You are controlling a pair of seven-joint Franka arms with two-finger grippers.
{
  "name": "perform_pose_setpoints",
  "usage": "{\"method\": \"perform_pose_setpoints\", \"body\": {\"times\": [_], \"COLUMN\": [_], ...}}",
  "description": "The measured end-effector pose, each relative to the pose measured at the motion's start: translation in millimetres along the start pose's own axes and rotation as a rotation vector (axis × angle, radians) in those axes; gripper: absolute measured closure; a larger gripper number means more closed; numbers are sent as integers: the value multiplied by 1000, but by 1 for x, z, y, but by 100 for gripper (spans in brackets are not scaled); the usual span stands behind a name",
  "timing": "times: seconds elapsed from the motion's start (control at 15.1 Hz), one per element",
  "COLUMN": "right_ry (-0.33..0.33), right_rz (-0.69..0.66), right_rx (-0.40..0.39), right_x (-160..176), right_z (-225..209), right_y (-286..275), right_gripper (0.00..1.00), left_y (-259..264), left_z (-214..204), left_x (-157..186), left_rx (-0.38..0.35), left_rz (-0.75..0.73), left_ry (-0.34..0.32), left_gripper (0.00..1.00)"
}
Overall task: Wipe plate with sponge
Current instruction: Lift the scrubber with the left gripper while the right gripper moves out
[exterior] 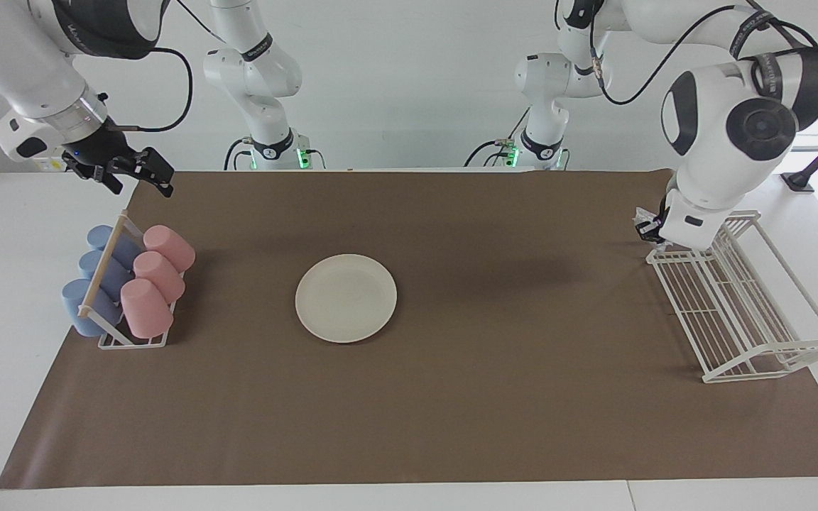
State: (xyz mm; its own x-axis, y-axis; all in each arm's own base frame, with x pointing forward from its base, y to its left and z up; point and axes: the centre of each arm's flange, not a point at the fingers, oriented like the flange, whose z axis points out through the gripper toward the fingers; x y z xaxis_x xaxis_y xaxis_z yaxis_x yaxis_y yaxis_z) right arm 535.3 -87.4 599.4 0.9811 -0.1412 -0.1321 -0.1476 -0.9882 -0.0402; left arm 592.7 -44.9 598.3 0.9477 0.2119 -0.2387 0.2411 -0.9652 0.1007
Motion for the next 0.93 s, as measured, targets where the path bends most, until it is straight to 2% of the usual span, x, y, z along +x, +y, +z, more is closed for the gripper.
{"method": "perform_pose_setpoints", "body": {"times": [0.07,0.2,0.33,0.53,0.8,0.93], "right_ry": [0,11,45,65,66,63], "right_rz": [10,27,74,225,420,534], "right_rx": [1,3,1,0,0,6], "right_x": [0,1,5,5,-6,-13], "right_z": [0,0,-3,-5,-8,-10], "right_y": [5,14,4,-42,-91,-115], "right_gripper": [0,0,0,0,0,0], "left_y": [-11,-21,-19,-19,-21,-18], "left_z": [-16,-29,-19,10,57,78], "left_x": [-11,-23,-28,-37,-75,-96], "left_rx": [-110,-277,-433,-677,-897,-991], "left_rz": [-6,-3,5,16,55,74], "left_ry": [-24,-74,-143,-186,-192,-173], "left_gripper": [94,94,94,94,94,94]}}
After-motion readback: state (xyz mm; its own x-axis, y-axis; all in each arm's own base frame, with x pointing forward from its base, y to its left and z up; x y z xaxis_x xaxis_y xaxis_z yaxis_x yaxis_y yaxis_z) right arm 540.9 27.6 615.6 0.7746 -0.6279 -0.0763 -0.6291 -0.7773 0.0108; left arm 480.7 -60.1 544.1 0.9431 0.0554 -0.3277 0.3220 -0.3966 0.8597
